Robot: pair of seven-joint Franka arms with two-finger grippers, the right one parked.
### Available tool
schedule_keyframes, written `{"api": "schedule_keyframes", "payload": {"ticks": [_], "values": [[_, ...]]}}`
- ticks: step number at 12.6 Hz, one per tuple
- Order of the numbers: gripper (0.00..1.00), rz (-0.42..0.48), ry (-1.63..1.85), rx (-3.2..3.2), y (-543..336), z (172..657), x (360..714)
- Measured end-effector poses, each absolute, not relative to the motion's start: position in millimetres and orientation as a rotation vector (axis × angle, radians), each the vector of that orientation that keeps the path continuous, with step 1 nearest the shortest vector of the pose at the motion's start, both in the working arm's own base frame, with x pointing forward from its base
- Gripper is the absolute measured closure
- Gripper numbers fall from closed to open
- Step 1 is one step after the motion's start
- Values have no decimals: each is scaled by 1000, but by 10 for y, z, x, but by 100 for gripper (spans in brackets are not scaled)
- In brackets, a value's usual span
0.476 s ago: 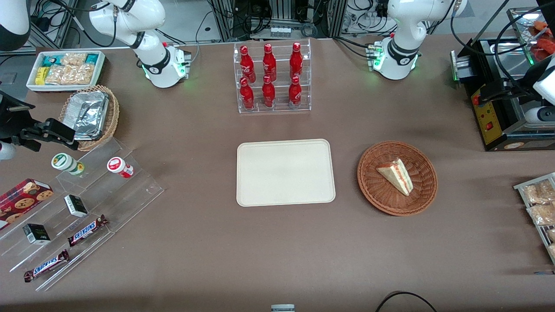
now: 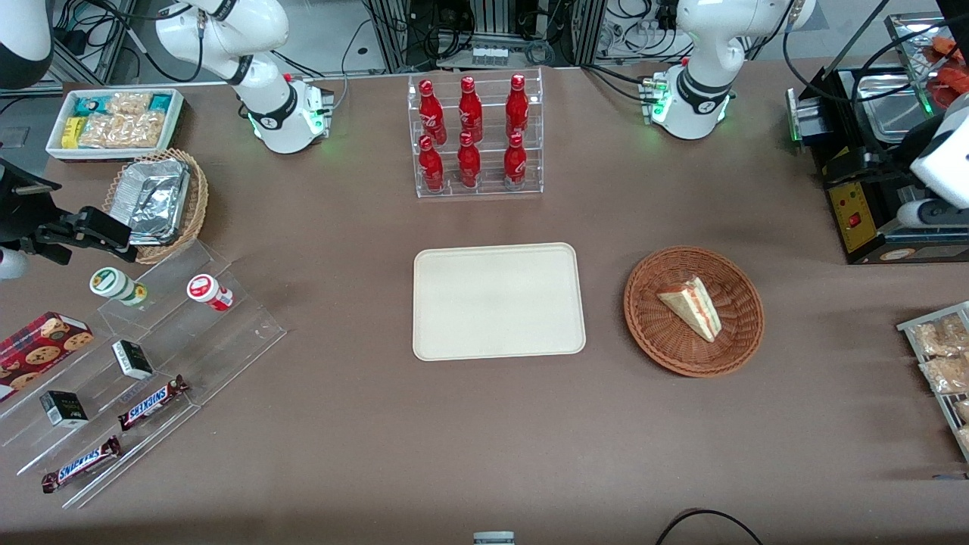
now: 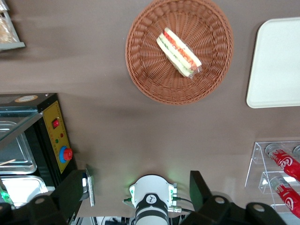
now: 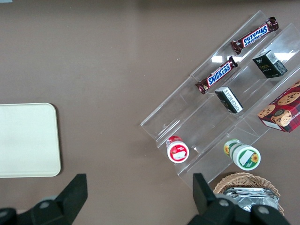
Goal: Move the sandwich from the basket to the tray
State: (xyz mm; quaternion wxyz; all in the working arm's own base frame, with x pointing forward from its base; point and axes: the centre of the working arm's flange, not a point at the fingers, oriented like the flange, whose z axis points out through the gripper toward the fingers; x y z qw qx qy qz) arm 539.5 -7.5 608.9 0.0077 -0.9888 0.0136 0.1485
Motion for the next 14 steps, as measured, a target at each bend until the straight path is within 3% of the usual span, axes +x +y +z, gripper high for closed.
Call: {"api": "schedule_keyframes", "payload": {"ticks": [4,8,14], "values": [[0,495,72,-3084,-178,5563,5521],[0,467,130,-3079,-419,4825,5551],[0,316,-31,-3087,-597,3925,5460]]}}
